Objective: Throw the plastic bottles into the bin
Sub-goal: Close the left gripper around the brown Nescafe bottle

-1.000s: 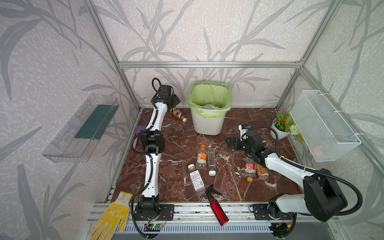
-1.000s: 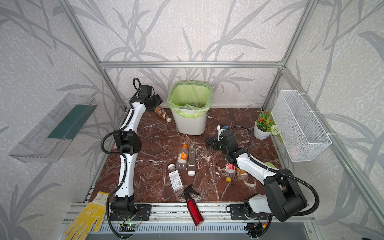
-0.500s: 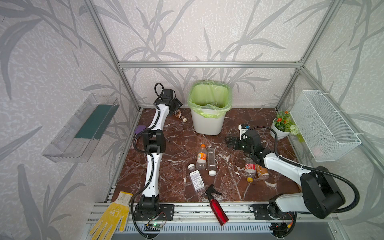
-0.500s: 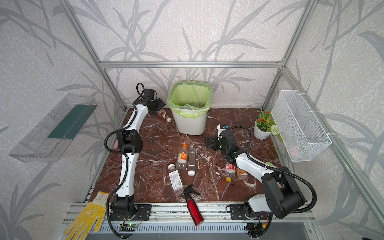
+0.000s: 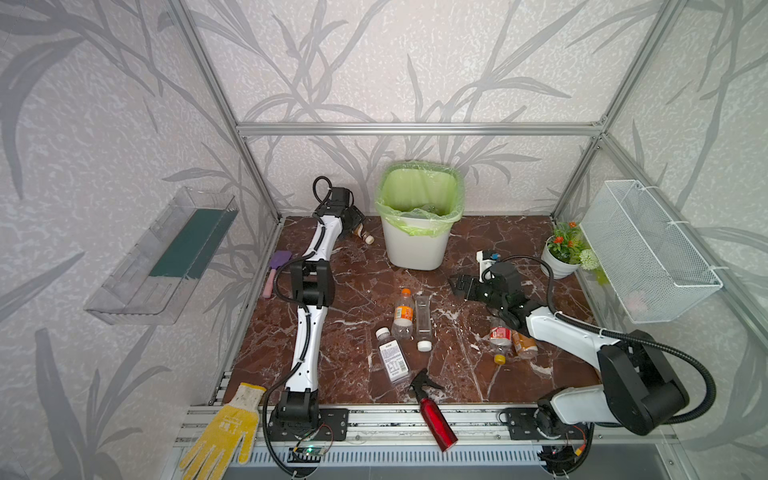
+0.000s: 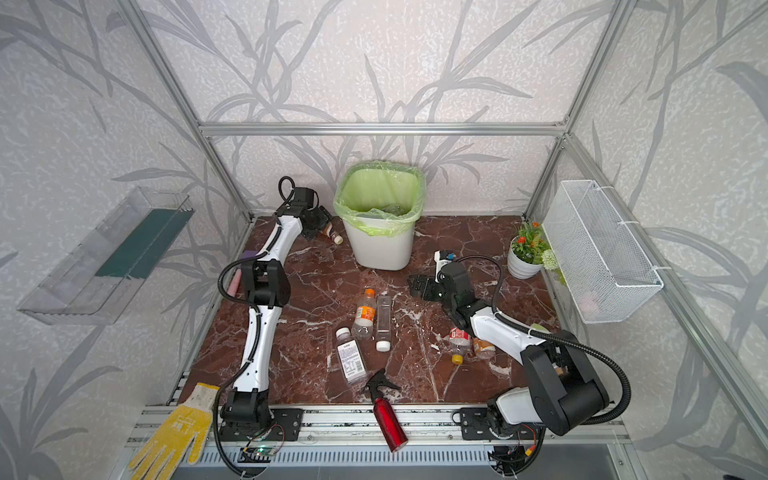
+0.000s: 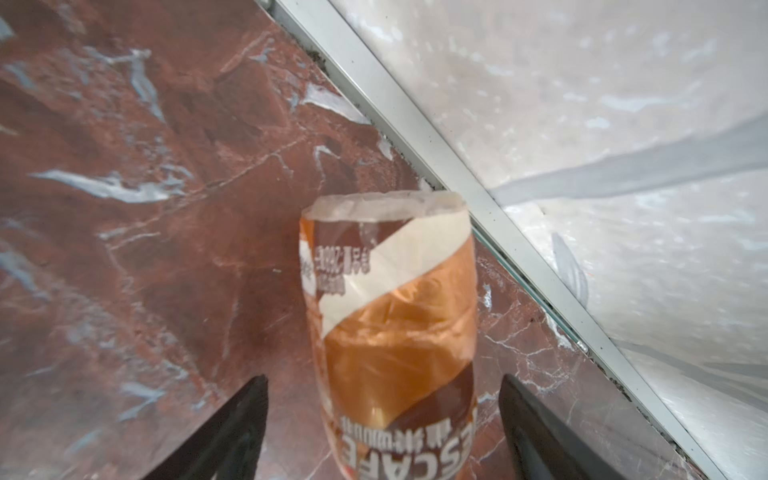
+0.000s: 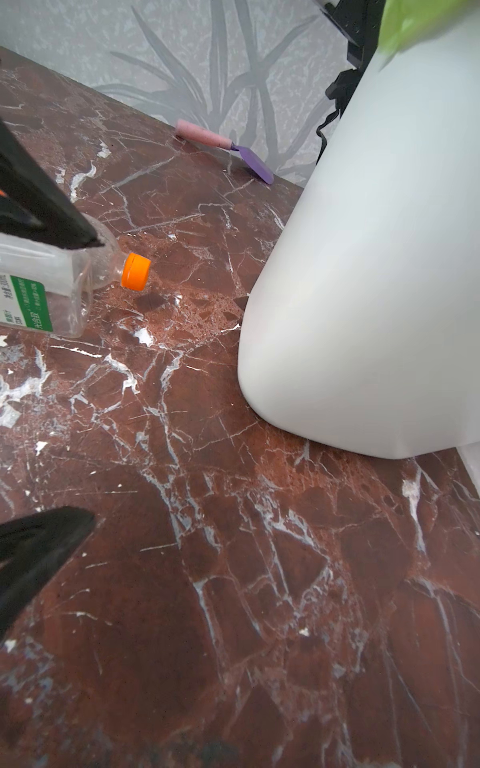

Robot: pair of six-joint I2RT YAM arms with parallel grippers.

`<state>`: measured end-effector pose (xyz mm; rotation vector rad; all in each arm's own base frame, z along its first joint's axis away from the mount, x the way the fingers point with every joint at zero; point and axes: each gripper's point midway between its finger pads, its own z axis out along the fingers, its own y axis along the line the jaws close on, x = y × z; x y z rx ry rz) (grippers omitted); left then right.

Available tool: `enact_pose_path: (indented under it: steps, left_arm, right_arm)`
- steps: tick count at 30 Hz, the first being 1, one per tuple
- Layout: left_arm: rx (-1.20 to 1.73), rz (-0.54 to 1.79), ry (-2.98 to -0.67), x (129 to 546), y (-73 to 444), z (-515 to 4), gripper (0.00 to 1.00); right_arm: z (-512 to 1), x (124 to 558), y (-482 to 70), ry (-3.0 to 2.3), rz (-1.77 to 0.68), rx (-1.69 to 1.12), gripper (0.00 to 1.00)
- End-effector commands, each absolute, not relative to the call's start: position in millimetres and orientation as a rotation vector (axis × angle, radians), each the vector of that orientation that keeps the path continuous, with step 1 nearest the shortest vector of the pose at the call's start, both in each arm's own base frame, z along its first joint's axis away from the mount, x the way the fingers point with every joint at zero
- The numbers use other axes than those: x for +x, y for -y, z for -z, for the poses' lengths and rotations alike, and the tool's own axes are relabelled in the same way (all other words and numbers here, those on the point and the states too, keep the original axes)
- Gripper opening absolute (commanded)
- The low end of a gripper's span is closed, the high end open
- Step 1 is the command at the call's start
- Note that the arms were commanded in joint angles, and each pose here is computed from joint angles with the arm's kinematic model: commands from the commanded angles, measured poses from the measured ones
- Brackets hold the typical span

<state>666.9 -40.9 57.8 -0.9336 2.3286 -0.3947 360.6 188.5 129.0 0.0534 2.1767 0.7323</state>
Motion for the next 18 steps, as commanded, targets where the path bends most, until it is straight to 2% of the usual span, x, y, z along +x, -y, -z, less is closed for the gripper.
enact_pose_path:
  steps: [1, 7, 11, 18]
  left_arm:
    - [-0.943, 0.385, -2.323, 672, 41, -44, 0.86]
    - [-0.947, 0.341, -2.329, 670, 32, -40, 0.75]
    - [-0.936, 0.313, -2.325, 669, 26, -44, 0.7]
    - [-0.862, 0.333, -2.343, 668, 30, -53, 0.54]
  right_arm:
    - [-137, 360, -190, -2.153, -0.752, 0.053, 0.97]
    - [-135, 364, -195, -2.154, -0.773, 0.055, 0.97]
    - [-131, 364, -194, -2.163, -0.773, 0.062, 0.97]
    - [-125, 363, -193, -2.179, -0.761, 0.062, 0.96]
